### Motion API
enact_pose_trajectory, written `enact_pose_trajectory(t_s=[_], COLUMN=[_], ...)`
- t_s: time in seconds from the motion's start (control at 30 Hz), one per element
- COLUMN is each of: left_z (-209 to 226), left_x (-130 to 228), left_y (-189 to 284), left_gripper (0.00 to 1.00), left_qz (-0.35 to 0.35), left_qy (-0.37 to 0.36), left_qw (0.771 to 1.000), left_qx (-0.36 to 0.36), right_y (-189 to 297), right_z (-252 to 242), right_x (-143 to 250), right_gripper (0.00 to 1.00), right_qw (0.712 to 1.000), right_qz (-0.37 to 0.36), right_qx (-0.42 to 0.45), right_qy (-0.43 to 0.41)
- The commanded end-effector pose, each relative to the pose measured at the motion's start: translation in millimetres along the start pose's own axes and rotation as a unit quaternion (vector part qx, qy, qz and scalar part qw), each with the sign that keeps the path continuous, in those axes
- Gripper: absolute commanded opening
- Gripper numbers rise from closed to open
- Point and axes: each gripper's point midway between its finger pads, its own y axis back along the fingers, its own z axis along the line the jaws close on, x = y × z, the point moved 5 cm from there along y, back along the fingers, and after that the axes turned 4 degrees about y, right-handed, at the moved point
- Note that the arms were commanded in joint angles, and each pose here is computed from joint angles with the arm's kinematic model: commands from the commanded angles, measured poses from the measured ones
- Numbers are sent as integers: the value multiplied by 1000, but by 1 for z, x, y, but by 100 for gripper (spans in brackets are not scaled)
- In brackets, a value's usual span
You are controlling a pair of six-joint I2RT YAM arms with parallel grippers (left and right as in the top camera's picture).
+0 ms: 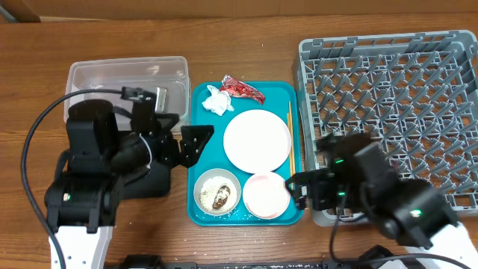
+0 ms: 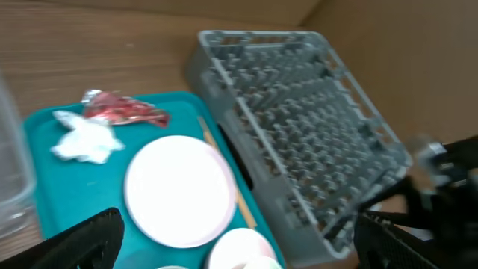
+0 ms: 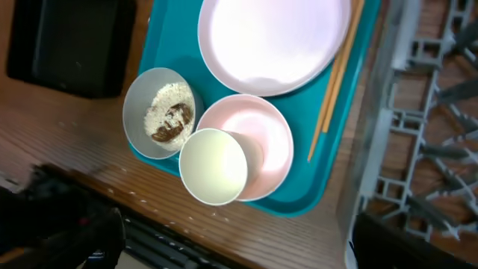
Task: Sort waste into correct bins and load items into the dishwasher
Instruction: 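Move the left gripper to the white paper cup on the teal tray and grasp it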
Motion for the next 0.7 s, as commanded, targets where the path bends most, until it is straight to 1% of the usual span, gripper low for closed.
enact_pose_trajectory(t_s=[0.0, 0.1, 0.13, 0.2, 0.23, 0.3, 0.43, 0.63, 0.67], left_z=[-16, -9, -5, 6, 10, 17, 23, 30, 31], left_x=[-7, -9, -9, -9, -9, -9, -4, 5, 6], left_y=[5, 11, 15, 26, 30, 38, 42, 44, 45], left_gripper=[100, 100, 100, 100, 100, 100, 100, 100, 100], left_qz=[-3, -9, -10, -14, -15, -15, -5, 19, 21], left_qy=[-20, -14, -10, -1, 3, 7, 14, 15, 16], left_qw=[999, 1000, 999, 994, 990, 983, 977, 971, 970], left_qx=[45, -8, -34, -109, -138, -183, -214, -239, -243], right_y=[-9, -22, -27, -38, -45, -59, -92, -130, -134], right_z=[15, 23, 21, 18, 16, 15, 15, 8, 7], right_x=[-13, -15, -16, -15, -13, -10, -1, 9, 10], right_gripper=[100, 100, 100, 100, 98, 88, 74, 66, 62], right_qw=[999, 999, 999, 999, 998, 996, 988, 977, 976], right_qz=[-17, -2, 6, 25, 38, 67, 128, 181, 186], right_qx=[24, 16, 23, 36, 44, 55, 78, 107, 109], right_qy=[33, 39, 27, 1, -14, -26, -21, -23, -21])
